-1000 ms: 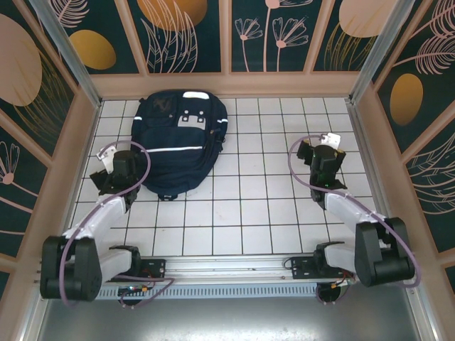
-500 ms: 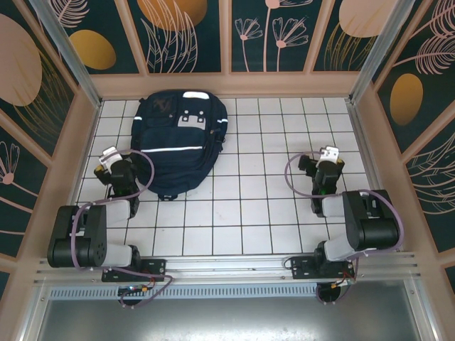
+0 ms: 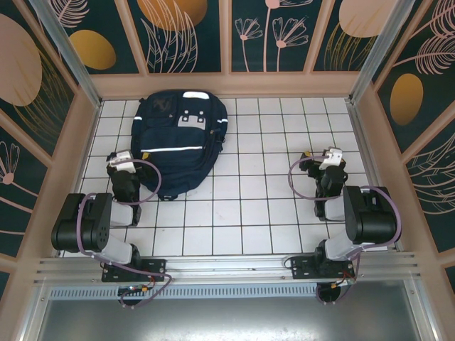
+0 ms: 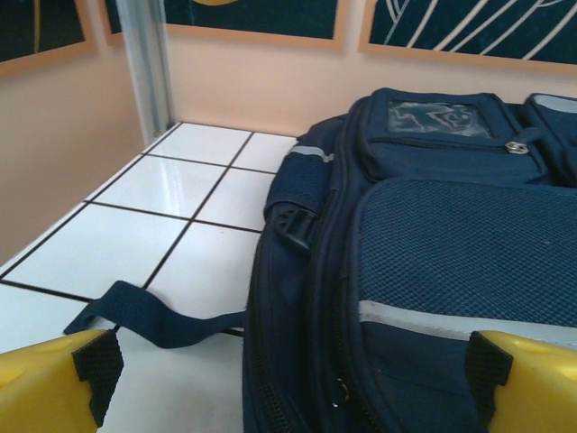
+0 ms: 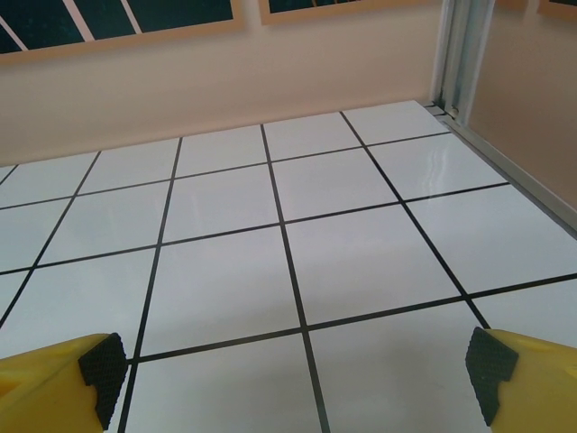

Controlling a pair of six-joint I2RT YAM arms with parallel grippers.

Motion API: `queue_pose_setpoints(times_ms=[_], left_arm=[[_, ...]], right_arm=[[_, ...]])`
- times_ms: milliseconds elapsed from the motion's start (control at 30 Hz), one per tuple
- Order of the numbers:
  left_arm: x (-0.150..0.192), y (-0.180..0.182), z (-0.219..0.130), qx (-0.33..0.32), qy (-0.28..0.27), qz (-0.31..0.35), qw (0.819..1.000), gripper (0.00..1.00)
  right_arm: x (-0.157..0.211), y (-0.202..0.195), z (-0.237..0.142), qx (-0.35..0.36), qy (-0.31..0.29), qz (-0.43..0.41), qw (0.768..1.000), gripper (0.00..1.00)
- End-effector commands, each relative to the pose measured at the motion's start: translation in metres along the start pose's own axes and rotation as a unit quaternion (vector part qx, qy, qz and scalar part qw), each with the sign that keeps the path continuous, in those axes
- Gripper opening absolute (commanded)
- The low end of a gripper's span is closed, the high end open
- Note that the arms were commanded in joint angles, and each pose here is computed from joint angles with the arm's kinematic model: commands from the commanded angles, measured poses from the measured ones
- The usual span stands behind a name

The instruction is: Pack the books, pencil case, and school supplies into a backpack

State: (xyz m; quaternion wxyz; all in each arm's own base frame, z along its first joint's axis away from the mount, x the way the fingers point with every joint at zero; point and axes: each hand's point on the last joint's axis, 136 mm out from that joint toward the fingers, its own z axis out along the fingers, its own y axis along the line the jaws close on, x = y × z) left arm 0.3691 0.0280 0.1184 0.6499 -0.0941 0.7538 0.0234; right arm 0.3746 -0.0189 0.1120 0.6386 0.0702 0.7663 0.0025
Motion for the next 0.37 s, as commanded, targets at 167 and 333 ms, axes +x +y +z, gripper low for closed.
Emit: queue_pose_setpoints(times_ms=[167, 333], left_arm=[[-0.0165, -0.0149, 0.0051, 0.039, -0.023, 0.015, 0.999, 0.99], [-0.0165, -0.0148, 0.0044, 0.039, -0.024, 0.016, 0.999, 0.99]], right_arm=[[-0.0097, 0.0039, -0.001, -0.013, -0.022, 0.007, 1.0, 0.99], [-0.0095, 0.0039, -0.001, -0.013, -0.022, 0.007, 1.0, 0.99]])
